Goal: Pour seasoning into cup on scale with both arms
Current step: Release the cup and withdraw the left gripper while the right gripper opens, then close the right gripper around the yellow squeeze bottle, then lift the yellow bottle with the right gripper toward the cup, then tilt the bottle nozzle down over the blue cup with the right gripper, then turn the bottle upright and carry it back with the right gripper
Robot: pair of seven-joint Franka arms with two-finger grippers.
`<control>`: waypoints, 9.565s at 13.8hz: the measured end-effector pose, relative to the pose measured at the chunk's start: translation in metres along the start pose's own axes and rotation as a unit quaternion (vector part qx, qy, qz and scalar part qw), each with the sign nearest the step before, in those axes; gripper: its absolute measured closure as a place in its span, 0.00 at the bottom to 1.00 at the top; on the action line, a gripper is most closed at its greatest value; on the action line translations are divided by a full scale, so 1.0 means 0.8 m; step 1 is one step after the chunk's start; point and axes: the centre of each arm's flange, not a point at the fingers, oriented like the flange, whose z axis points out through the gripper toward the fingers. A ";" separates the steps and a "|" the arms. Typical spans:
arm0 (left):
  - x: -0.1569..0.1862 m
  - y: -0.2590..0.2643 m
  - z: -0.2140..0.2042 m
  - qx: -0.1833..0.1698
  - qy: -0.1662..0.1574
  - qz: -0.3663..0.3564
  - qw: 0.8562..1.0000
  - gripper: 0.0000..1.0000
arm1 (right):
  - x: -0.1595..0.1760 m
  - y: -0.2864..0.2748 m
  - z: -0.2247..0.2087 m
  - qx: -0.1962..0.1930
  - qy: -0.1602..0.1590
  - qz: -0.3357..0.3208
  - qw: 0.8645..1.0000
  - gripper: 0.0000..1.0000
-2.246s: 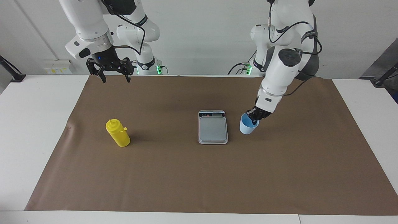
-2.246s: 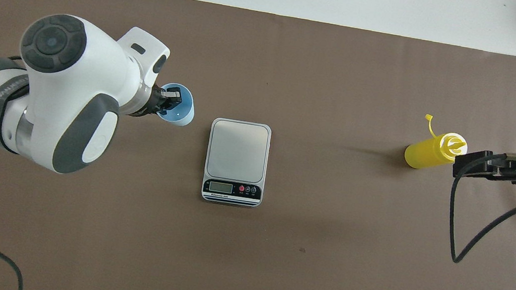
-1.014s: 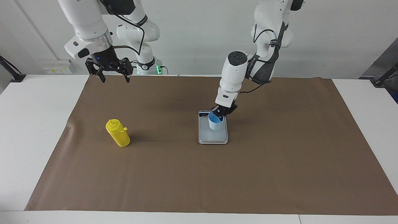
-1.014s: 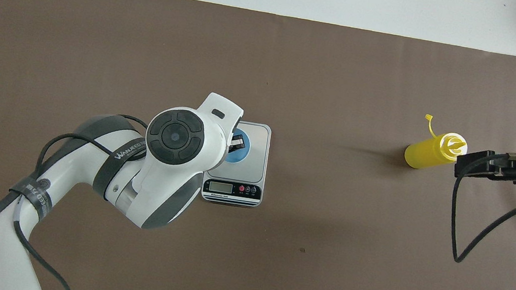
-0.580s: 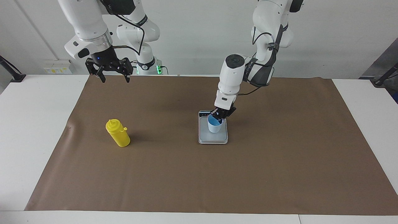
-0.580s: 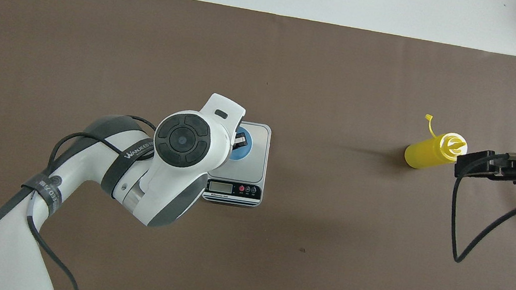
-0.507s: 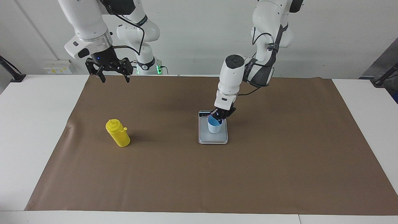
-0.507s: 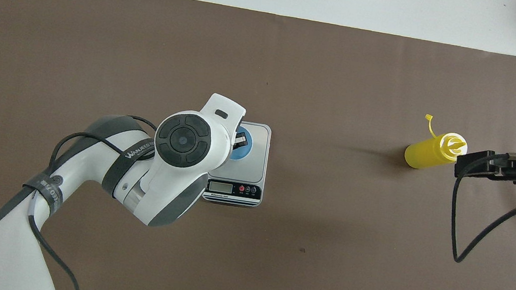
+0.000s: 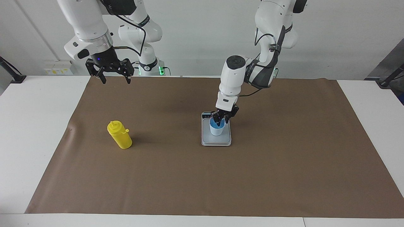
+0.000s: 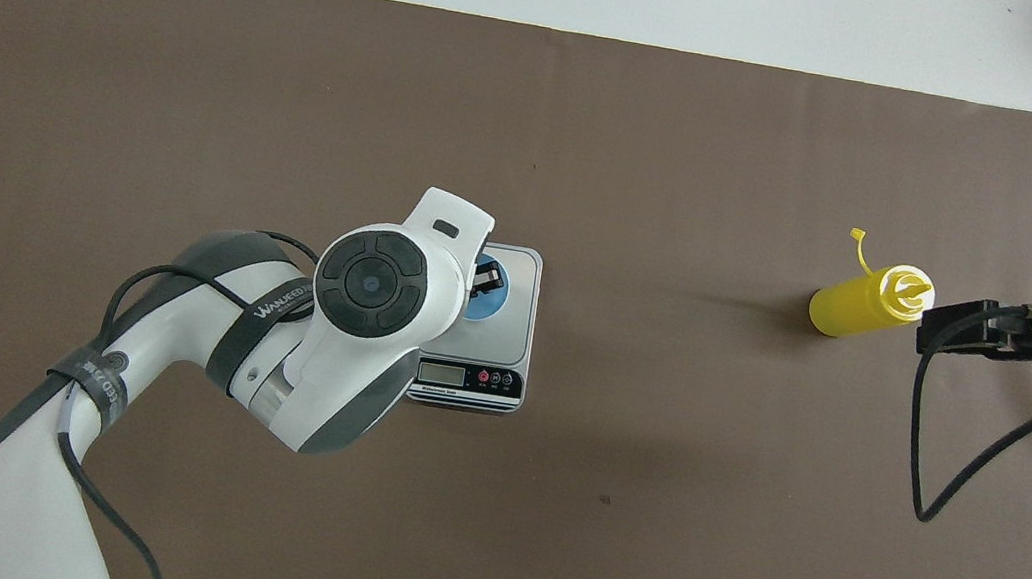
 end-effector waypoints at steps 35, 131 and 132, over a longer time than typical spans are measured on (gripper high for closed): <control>0.224 -0.322 -0.314 0.032 -0.050 0.250 0.966 0.00 | 0.089 0.205 0.411 0.314 -0.195 0.632 0.681 0.00; 0.219 -0.328 -0.324 0.029 -0.077 0.231 0.969 0.00 | 0.030 -0.425 0.286 -0.037 0.406 0.446 0.797 0.47; 0.219 -0.328 -0.324 0.029 -0.077 0.231 0.969 0.00 | 0.035 -0.418 0.282 -0.032 0.398 0.463 0.791 0.47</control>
